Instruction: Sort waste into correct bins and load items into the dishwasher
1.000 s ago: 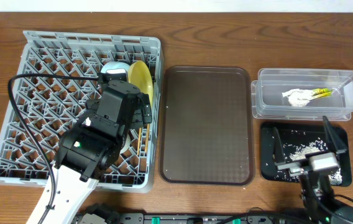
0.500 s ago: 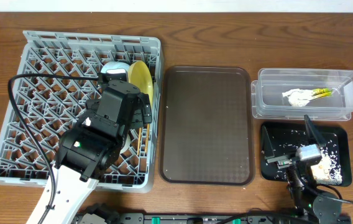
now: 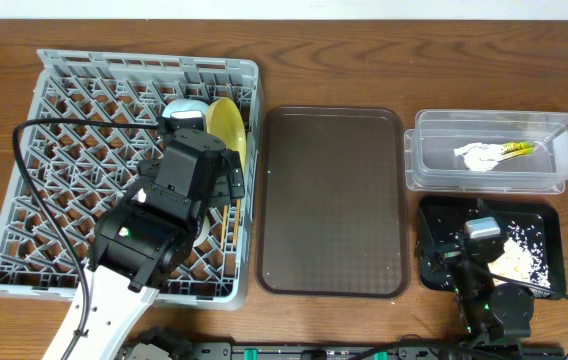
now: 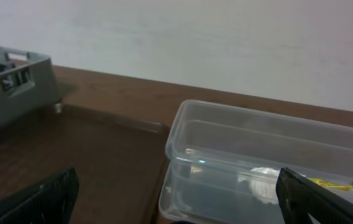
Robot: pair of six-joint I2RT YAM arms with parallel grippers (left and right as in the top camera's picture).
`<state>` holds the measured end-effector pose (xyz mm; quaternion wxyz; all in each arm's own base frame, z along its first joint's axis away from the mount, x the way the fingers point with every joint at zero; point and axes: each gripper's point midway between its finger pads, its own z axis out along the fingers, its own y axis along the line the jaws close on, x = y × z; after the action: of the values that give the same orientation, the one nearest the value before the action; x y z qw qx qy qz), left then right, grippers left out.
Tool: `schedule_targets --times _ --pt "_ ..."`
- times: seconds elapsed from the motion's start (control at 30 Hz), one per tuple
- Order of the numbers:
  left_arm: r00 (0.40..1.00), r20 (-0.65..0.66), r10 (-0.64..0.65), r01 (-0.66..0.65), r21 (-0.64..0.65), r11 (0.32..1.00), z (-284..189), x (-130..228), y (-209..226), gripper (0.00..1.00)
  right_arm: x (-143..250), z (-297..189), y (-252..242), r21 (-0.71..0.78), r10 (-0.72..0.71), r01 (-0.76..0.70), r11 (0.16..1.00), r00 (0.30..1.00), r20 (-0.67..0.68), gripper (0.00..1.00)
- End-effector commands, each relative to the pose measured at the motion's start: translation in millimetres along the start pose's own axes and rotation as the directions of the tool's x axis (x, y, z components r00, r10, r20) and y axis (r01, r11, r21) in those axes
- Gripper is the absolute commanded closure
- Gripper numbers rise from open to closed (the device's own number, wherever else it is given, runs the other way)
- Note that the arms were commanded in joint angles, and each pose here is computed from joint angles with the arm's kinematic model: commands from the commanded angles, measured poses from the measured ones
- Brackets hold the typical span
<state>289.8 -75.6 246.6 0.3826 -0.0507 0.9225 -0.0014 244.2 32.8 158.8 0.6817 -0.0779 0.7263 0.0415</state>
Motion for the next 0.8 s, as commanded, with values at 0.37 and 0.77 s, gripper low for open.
schedule_targets --times 0.37,0.77 --pt "1.0 0.012 -0.009 0.009 -0.001 1.0 -3.2 -5.7 0.8 0.04 3.2 -2.7 -28.3 0.155 0.026 -0.024 0.988 1.0 -0.009 0.01" --pt "1.0 0.012 -0.009 0.009 -0.001 1.0 -3.2 -5.7 0.8 0.04 3.7 -3.7 -34.5 0.18 0.028 -0.026 0.983 1.0 -0.01 0.01"
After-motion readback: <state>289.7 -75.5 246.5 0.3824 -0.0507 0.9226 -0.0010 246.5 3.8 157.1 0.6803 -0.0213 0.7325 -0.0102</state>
